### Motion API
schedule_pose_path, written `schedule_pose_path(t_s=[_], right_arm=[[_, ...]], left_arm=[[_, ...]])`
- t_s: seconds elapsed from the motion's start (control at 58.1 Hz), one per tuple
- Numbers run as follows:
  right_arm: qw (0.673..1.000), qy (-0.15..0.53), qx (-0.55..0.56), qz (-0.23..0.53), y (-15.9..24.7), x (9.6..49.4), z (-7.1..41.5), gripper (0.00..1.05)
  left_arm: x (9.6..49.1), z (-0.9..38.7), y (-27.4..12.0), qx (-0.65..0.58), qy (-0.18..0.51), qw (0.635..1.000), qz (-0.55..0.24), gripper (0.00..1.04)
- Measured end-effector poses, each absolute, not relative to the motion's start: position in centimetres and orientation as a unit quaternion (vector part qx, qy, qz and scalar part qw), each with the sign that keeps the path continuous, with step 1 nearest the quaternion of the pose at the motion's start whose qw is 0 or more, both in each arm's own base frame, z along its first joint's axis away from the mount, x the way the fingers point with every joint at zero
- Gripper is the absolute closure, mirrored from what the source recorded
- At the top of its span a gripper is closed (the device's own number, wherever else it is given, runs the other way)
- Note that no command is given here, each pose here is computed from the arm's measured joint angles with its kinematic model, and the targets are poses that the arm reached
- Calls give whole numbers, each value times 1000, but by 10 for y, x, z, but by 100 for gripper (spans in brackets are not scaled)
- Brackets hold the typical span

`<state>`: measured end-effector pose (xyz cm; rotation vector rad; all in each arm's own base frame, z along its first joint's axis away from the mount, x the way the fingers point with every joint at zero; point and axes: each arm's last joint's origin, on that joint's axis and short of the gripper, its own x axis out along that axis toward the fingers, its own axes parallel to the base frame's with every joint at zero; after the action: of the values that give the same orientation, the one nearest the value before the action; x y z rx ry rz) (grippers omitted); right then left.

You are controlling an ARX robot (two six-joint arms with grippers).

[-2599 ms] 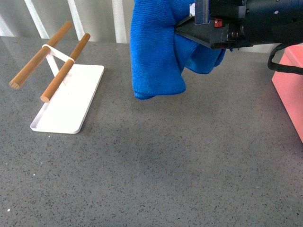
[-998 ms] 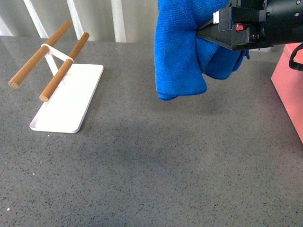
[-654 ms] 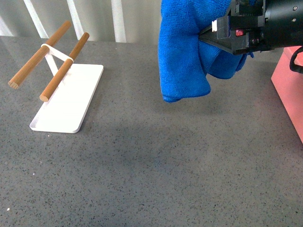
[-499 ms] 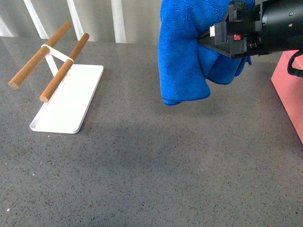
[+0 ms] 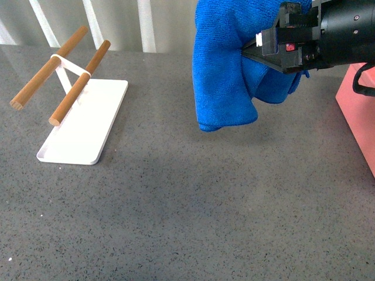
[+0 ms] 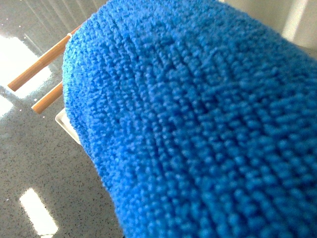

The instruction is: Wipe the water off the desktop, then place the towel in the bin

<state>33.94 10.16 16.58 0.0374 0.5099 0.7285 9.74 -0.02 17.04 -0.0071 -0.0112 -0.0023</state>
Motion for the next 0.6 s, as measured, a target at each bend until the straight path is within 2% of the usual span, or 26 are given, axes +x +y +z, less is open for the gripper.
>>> schedule_pose_path(t_s=[0.258, 0.482, 0.602], right_arm=[[903, 256, 19, 345, 98, 340, 163, 101], [897, 318, -5, 307, 91, 350, 150, 101], [862, 434, -72, 252, 79, 355, 113, 101]], left_arm=[[97, 171, 0, -4, -10, 1000, -1, 101], [97, 171, 0, -4, -9, 1000, -1, 68], [97, 171, 0, -4, -9, 1000, -1, 41]])
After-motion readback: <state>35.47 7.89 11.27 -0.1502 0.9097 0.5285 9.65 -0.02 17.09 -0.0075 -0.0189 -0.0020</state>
